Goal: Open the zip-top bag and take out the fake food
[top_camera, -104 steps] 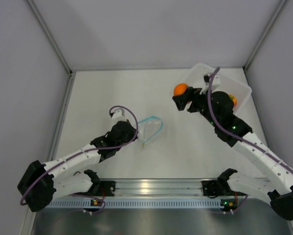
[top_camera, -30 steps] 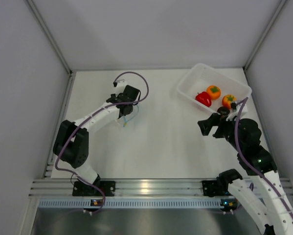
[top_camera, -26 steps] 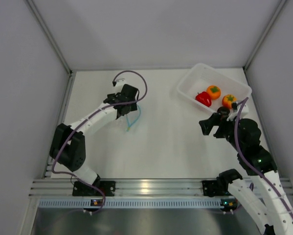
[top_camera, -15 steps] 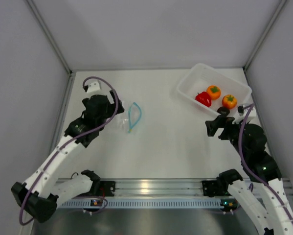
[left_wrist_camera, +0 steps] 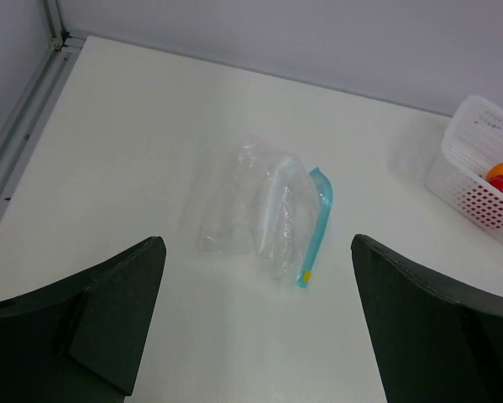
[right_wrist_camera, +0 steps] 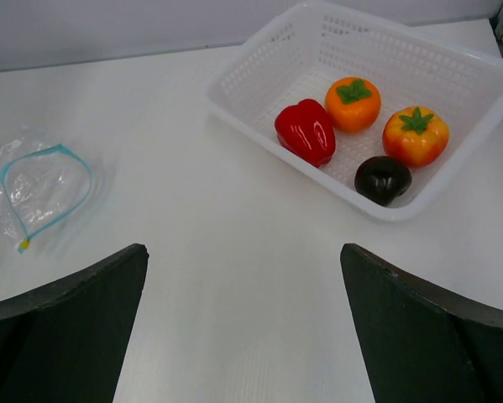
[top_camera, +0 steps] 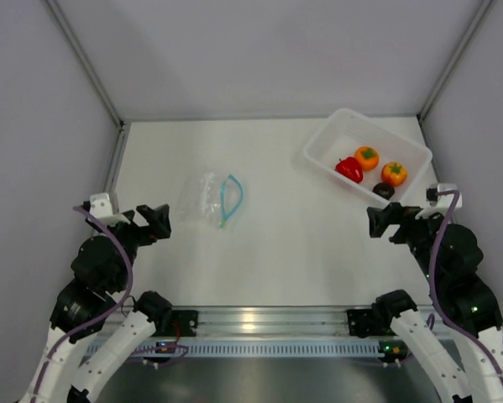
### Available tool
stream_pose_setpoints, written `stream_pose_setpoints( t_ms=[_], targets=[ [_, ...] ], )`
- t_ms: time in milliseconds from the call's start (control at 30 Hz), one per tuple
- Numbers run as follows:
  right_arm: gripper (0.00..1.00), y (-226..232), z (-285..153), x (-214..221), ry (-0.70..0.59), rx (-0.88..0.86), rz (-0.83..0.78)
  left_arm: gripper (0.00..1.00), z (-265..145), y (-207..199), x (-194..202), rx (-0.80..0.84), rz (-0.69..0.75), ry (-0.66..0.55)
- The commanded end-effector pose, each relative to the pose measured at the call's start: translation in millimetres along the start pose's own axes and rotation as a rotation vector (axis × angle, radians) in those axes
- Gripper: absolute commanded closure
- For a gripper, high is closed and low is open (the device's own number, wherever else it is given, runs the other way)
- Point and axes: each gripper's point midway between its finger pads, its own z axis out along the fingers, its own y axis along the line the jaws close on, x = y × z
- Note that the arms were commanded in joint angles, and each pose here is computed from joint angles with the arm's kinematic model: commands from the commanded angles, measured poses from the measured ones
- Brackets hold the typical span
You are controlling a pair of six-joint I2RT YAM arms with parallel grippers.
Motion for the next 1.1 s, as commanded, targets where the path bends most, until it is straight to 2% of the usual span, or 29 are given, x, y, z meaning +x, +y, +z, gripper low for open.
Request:
stream_pose_setpoints(
  t_ms=[0, 233, 400, 1067],
  targets=[
    [0.01, -1.7, -14.2, -12.2, -0.047, -0.007, -0.032, 0.02, -4.0, 20.5, 10.7, -0.063, 0.104, 0.013],
    [0.01, -4.8, -9.3, -10.9, -0.026, 0.012, -0.064, 0.02, -9.5, 30.2, 3.7, -0.109, 0.05, -0.036],
    [0.01, -12.2, -4.6, -8.3, -0.016, 0.057, -0.069, 0.02, -5.4, 33.8, 13.9, -0.129, 0.02, -0.035],
    [0.01, -5.5, 7.6, -5.1, 0.004, 0.031, -0.07, 0.02, 2.1, 43.9, 15.0, -0.167, 0.03, -0.057]
  ],
)
